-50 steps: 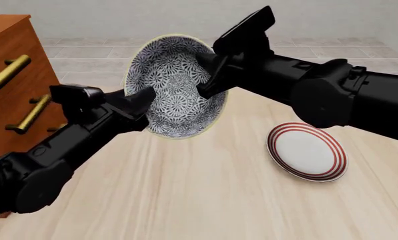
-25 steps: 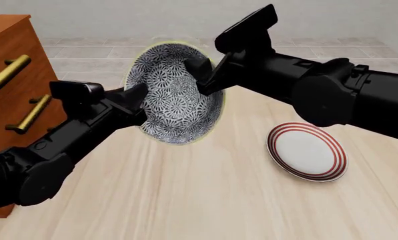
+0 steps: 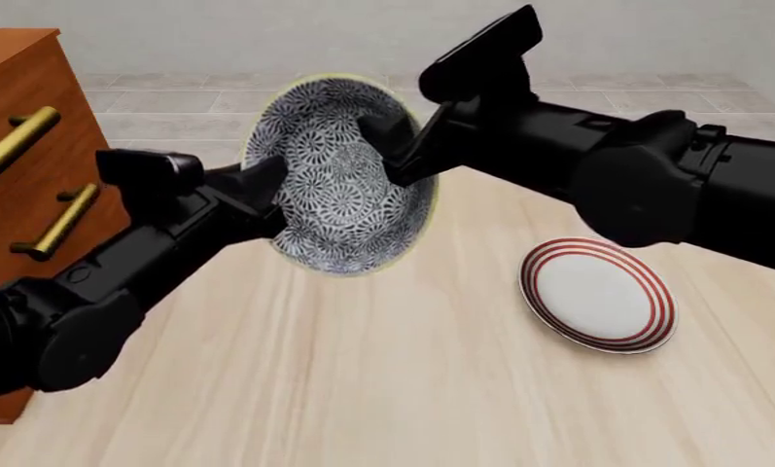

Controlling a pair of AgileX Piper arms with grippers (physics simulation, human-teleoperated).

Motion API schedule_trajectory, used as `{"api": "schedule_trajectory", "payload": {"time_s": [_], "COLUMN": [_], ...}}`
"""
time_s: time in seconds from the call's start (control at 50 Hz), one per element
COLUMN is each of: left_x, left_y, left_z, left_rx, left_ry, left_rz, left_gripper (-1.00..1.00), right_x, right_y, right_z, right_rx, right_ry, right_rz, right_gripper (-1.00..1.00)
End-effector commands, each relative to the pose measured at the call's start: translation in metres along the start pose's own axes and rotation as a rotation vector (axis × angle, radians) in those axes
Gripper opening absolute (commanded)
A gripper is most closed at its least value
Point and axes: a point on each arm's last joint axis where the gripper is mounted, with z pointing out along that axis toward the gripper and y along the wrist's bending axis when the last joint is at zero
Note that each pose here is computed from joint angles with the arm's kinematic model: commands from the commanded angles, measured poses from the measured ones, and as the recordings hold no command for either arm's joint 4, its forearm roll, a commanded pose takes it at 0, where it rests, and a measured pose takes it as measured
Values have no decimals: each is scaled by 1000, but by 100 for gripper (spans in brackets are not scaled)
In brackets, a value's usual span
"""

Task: Put the bowl on top of the cabinet.

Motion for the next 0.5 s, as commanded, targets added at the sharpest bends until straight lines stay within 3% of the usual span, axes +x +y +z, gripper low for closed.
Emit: {"api": "schedule_trajectory", "payload": {"time_s": [0.02,0.5], "left_x": [-6,-4], "left_y": [3,13], "left_z": [3,7], "left_rx": [-13,-51], "left_ry": [-15,-4], "left_rz": [3,10], "left_gripper": [-100,-100], "right_x": [-5,-24], "right_y": [1,-9], "right_z": [-8,-37], "right_rx": [-3,25], "right_ry": [-8,-57], "right_rz": [-1,1], "right_gripper": [100,100]}}
